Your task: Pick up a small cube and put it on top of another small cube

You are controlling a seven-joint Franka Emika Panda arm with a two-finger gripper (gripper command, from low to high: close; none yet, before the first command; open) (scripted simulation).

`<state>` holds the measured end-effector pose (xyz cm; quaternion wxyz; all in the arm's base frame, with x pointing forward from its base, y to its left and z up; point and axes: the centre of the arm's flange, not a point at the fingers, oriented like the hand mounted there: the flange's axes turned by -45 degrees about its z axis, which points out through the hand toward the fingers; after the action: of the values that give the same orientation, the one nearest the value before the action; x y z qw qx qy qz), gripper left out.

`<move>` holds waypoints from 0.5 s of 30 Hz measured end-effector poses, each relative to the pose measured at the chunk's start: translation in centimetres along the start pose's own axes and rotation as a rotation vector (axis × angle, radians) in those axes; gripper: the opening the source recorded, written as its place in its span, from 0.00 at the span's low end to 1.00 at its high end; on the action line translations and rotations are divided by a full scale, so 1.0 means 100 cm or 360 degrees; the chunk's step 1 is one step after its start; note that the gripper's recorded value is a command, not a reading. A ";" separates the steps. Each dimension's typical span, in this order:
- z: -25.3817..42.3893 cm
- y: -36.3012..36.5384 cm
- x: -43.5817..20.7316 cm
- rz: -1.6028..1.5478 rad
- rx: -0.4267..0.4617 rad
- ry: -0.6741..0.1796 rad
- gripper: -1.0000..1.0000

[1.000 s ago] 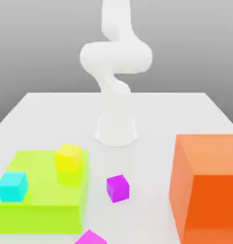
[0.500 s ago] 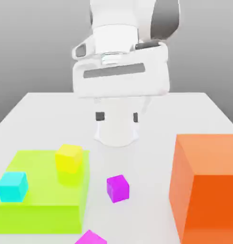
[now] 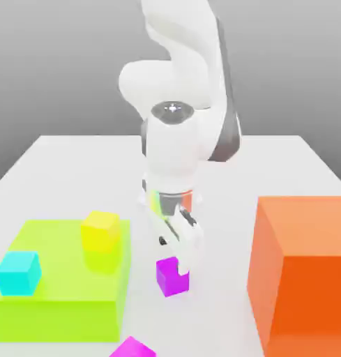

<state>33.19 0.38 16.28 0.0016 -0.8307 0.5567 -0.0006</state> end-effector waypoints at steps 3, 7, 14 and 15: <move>0.024 0.002 -0.002 0.0001 -0.0002 -0.0002 0.50; 0.030 0.002 -0.002 0.0002 -0.0001 -0.0001 0.00; 0.010 0.000 -0.001 -0.0001 0.0002 0.0000 0.00; 0.003 0.000 -0.001 -0.0001 0.0002 0.0001 0.00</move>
<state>33.17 0.43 16.00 0.0019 -0.8309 0.5565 -0.0011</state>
